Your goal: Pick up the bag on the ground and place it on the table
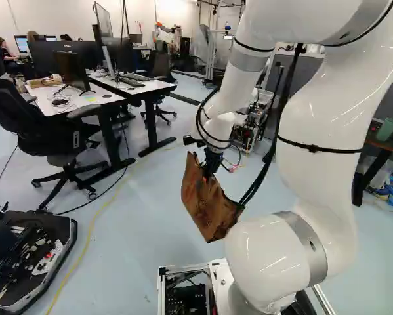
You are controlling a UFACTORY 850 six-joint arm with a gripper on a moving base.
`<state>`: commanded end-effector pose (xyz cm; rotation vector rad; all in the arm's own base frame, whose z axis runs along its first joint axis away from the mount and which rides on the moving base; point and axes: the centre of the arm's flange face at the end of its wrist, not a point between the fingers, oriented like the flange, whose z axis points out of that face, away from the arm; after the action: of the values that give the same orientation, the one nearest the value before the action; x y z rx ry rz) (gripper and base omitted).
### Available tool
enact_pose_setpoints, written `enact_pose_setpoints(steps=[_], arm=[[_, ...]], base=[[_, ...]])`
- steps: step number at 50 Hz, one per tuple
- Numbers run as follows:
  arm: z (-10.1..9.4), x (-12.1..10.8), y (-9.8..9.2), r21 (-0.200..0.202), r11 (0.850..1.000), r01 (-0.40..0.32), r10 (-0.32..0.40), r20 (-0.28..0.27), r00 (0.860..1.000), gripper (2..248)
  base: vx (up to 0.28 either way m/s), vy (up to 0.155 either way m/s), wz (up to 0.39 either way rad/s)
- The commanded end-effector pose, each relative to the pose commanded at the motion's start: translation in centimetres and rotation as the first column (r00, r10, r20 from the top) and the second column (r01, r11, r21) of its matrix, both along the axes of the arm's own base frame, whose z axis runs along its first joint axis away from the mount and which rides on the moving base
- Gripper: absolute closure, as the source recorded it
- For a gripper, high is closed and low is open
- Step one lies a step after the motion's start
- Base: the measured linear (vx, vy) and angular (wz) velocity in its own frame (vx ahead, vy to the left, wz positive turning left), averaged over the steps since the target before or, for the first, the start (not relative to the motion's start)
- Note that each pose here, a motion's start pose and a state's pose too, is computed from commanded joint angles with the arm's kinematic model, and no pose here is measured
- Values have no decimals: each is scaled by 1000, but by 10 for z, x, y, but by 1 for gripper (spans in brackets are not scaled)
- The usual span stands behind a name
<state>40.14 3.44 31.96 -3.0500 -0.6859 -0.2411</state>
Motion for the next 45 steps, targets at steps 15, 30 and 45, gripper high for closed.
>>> enact_pose_setpoints(steps=[15,30,45], arm=[[21,0,-1,6,1000,1,-1,6,1000,229],[41,-4,-1,11,1000,0,0,6,1000,229],[62,-7,-2,16,1000,-1,1,3,1000,229]], base=[[0,0,0],[0,0,0],[0,0,0]])
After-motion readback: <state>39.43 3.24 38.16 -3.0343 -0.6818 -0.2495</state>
